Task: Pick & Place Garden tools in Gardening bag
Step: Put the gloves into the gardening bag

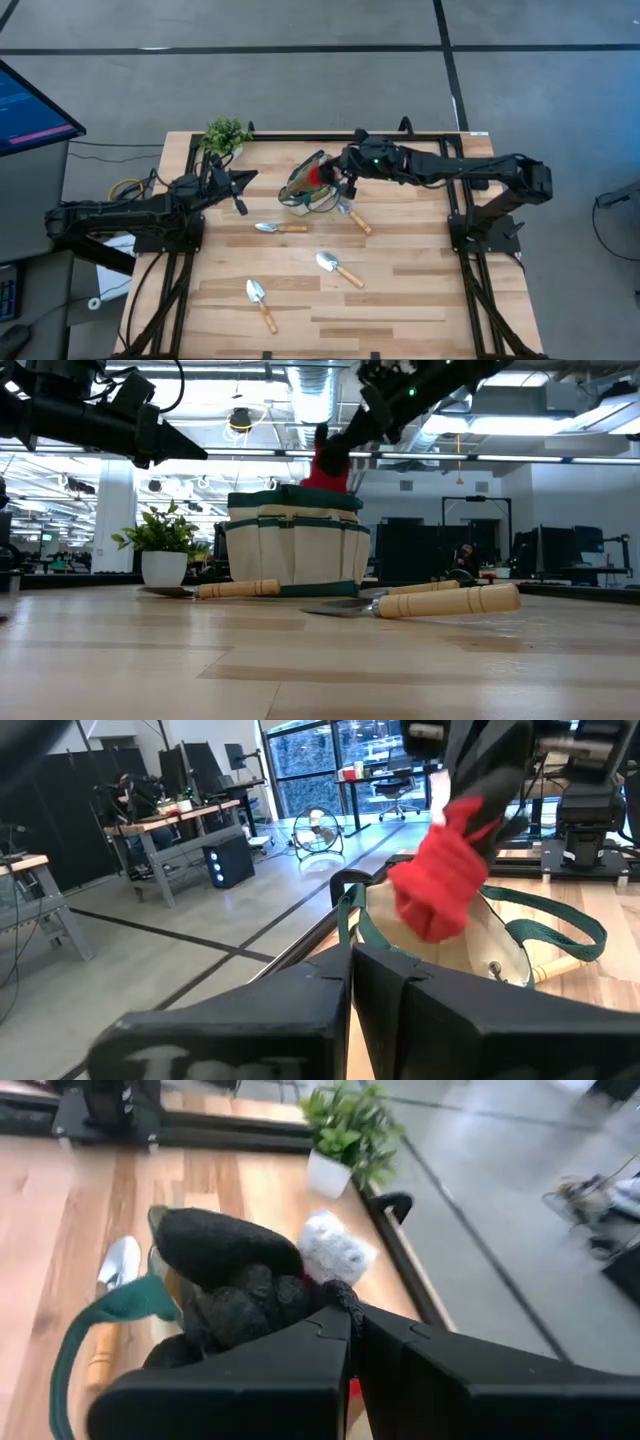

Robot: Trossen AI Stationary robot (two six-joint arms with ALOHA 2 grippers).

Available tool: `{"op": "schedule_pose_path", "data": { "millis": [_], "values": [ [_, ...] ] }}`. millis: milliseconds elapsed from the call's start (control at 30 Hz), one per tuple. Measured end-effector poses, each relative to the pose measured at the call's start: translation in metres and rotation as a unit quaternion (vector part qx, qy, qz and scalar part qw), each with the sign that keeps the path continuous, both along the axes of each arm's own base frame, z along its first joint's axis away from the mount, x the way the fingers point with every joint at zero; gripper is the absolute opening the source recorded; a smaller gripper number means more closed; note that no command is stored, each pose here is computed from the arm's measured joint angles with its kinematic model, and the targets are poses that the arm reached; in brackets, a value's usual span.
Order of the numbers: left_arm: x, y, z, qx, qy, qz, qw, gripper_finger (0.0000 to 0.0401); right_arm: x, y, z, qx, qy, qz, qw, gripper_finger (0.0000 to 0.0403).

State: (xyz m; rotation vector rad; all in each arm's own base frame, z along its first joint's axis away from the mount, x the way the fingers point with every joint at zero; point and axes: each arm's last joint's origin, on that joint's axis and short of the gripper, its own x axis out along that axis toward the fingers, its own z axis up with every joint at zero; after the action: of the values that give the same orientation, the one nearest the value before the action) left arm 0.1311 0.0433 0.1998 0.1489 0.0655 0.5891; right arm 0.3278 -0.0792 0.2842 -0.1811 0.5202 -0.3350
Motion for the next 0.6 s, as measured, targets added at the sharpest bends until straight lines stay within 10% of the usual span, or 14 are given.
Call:
{"op": "schedule_pose_path", "data": {
  "millis": [600],
  "values": [
    [0.0, 0.0, 0.0, 0.0, 0.0, 0.0, 1.0, 0.0002, 0.023, -0.016, -0.054, 0.065, 0.057, 0.005, 0.996, 0.0003]
  ]
}}
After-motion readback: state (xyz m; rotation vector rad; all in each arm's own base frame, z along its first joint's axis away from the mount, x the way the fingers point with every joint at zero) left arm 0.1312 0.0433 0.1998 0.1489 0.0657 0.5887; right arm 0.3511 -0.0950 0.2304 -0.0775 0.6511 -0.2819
